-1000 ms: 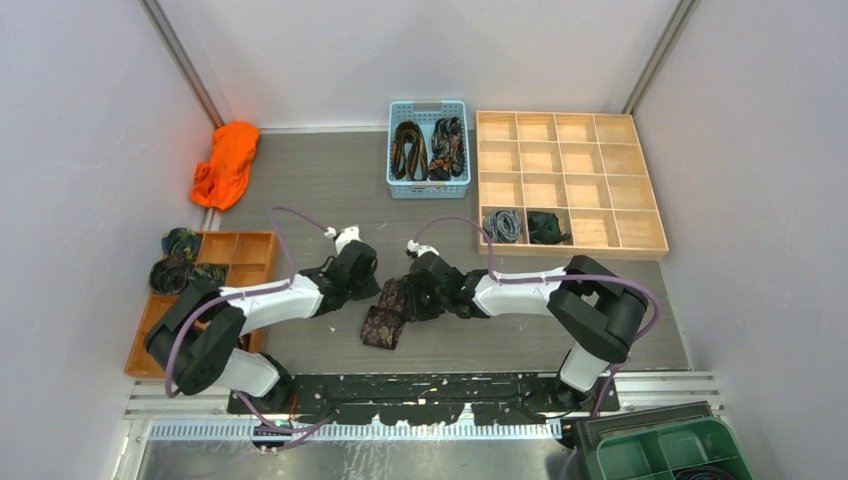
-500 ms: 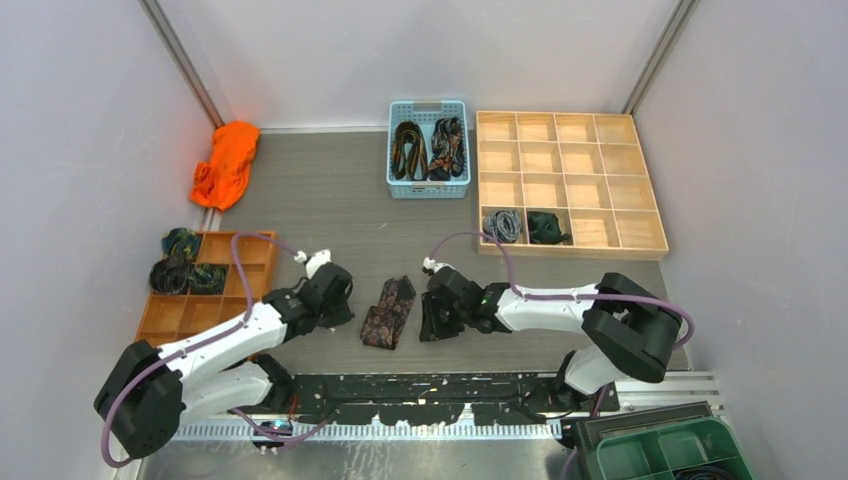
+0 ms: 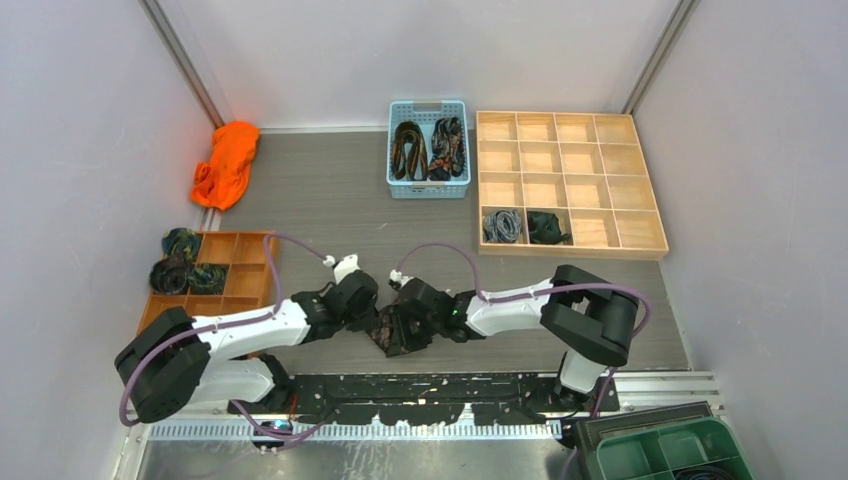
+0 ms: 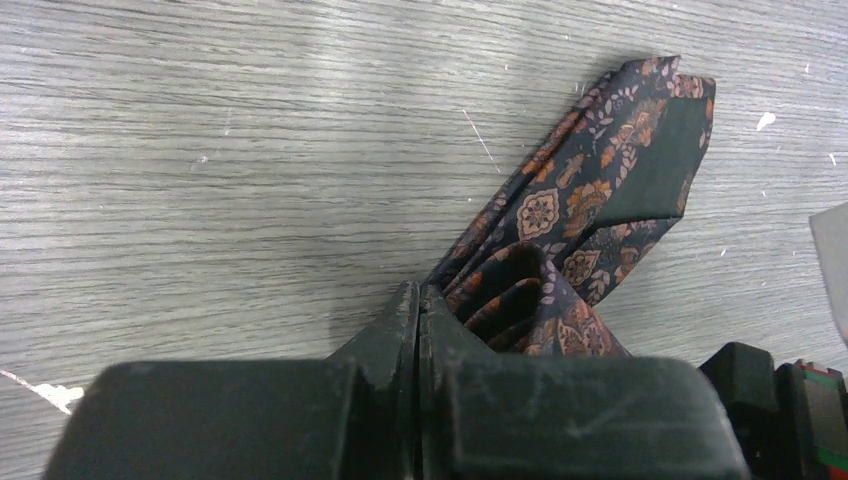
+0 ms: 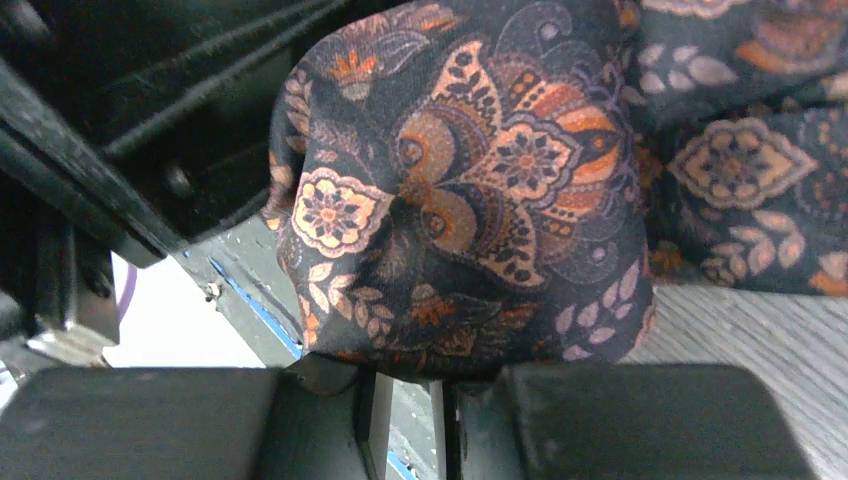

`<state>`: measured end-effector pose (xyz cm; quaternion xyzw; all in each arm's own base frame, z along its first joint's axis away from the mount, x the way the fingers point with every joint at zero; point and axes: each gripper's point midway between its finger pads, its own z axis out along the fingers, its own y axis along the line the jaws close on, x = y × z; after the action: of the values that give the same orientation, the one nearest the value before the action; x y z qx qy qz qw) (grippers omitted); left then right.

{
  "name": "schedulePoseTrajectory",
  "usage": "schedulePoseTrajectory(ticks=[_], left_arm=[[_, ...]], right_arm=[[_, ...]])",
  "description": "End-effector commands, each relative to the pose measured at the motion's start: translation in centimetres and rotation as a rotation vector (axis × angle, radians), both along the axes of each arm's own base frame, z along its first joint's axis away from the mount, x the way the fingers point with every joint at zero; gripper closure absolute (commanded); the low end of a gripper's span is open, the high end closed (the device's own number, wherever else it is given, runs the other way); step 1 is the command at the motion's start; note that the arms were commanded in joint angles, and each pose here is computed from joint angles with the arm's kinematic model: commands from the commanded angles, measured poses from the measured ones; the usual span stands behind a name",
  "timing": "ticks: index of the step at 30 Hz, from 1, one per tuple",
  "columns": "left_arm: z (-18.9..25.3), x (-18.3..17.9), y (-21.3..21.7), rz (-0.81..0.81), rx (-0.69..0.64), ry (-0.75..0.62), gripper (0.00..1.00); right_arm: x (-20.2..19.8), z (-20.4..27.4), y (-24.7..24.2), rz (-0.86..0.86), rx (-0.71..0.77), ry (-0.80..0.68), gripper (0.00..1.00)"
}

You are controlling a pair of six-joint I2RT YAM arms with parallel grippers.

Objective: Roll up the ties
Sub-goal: Roll the tie at the center of the board.

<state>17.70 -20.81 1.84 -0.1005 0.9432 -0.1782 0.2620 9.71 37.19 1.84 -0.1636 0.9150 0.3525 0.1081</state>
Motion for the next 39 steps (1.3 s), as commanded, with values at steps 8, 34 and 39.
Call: schedulePoseTrajectory(ticks=[8, 34, 39], left_arm=[[-0.4, -1.5, 5.5, 0.044, 0.230, 0.021, 1.00], [25.9, -3.0, 23.7, 0.574, 0.098, -0.648, 1.00], [25.6, -3.5, 24.4, 0.584, 0.117, -0.626, 1.00]], right_arm=[[0.4, -3.3, -4.3, -0.025, -0.229, -0.043, 0.76], [2.2, 10.3, -2.5, 0.327, -0.594, -0.783, 0.43], [1.8, 10.5, 0.6, 0.422, -0.584, -0.889, 0.27]])
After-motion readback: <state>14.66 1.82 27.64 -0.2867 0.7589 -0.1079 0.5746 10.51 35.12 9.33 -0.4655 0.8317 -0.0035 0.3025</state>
